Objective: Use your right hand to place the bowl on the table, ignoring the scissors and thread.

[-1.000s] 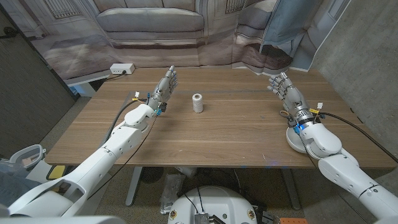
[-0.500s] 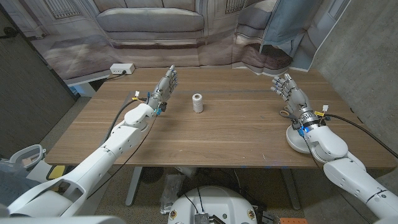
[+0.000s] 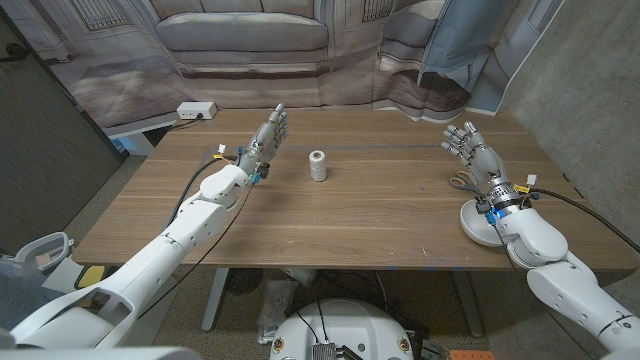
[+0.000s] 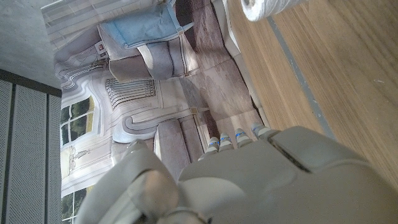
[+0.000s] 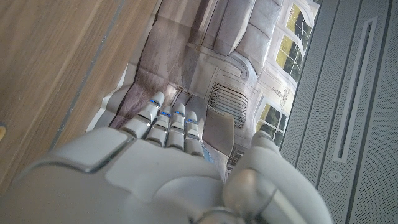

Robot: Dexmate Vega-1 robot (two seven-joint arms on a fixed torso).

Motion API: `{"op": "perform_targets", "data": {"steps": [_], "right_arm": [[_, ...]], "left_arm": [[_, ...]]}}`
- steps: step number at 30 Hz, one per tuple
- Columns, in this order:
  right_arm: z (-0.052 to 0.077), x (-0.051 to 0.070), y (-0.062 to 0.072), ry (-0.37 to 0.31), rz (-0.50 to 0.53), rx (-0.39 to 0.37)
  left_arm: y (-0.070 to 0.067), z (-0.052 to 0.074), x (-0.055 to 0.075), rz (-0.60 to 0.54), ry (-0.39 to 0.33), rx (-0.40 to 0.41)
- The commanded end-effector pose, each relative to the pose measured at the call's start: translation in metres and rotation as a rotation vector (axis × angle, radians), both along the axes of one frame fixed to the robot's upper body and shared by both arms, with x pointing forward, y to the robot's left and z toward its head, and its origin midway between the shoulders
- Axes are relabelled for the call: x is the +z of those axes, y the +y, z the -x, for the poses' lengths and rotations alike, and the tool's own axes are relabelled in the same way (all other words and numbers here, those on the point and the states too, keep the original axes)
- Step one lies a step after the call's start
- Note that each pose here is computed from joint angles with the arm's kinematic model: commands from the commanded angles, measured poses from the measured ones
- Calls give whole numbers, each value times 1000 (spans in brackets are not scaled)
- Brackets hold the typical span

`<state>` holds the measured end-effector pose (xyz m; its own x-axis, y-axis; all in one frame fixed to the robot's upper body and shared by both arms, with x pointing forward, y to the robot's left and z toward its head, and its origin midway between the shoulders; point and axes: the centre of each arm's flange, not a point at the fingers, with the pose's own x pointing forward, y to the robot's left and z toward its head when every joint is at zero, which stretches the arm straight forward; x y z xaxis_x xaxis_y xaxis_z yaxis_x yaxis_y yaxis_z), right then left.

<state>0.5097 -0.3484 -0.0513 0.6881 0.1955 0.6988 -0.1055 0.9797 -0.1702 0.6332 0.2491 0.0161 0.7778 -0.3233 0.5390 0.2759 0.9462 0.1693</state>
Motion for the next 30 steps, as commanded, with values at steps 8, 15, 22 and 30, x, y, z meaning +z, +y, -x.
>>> {"op": "perform_targets", "data": {"steps": [8, 15, 22, 30], "right_arm": [[11, -8, -16, 2, 1, -35], [16, -12, -18, 2, -16, -47], [23, -15, -21, -3, -14, -59], [28, -20, -26, 7, -8, -67]], "left_arm": [[-5, -2, 3, -15, 0, -6], [-7, -5, 6, -18, -3, -15], [-9, -6, 9, -26, -3, -18], [-15, -8, 10, -28, 1, -24]]}}
